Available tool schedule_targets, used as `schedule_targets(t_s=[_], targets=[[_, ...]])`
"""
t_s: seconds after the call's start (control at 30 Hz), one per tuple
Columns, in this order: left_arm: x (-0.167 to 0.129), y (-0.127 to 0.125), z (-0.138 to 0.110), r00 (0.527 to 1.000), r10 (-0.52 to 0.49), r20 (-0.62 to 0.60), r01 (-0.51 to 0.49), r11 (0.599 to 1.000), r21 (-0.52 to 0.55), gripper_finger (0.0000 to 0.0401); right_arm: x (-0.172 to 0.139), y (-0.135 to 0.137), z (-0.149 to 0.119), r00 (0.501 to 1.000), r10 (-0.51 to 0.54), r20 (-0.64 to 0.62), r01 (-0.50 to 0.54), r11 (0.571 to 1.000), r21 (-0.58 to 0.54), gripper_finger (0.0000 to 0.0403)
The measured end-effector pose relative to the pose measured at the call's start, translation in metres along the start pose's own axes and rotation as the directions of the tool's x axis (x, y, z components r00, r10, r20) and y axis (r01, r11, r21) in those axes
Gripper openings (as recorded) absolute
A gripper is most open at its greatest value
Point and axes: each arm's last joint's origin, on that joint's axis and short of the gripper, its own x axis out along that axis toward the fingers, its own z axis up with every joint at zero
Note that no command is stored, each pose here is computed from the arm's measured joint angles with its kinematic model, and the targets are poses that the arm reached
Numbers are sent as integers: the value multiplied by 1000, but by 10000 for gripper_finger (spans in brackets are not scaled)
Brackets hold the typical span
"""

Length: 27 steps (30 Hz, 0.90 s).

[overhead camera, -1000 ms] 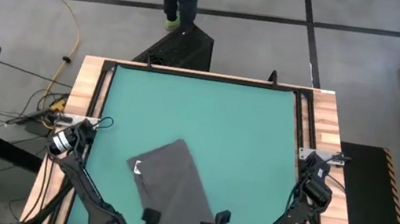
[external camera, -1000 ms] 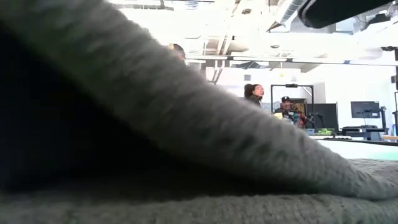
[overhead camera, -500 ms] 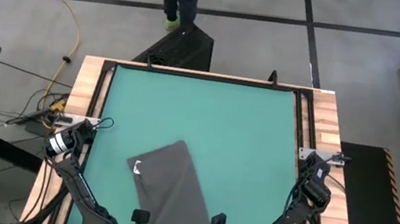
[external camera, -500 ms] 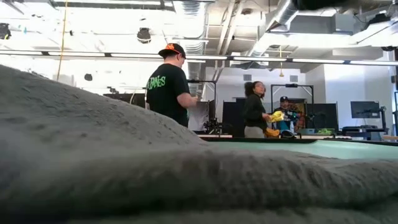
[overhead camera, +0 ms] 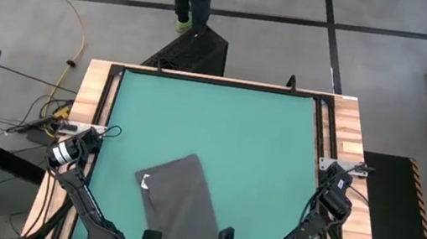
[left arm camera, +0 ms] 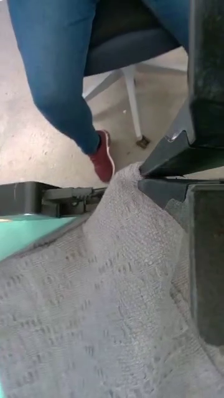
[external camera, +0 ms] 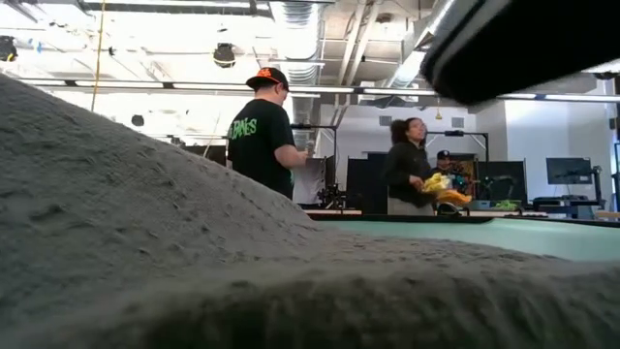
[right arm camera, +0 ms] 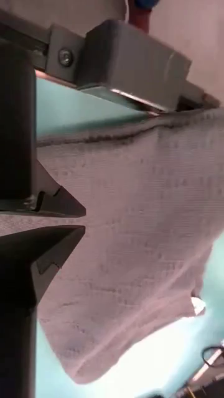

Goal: Roll towel
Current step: Roll the gray towel

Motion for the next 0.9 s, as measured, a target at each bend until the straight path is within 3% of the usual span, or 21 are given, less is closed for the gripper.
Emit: schedule_targets(t_s=[0.4,0.63,0.9], targets=[[-5,-8,-8,999,-28,-16,27,999,-45,0,21,5,-25,997,75,-5,-75,996,53,56],[-4,-9,-13,989,-102,-111,89,989,-114,0,28,0,-24,991,126,-33,-123,989,79,56],[-5,-6,-19,984,-62,-169,34,985,-167,10,30,-1,-24,989,142,-42,-139,987,79,56]])
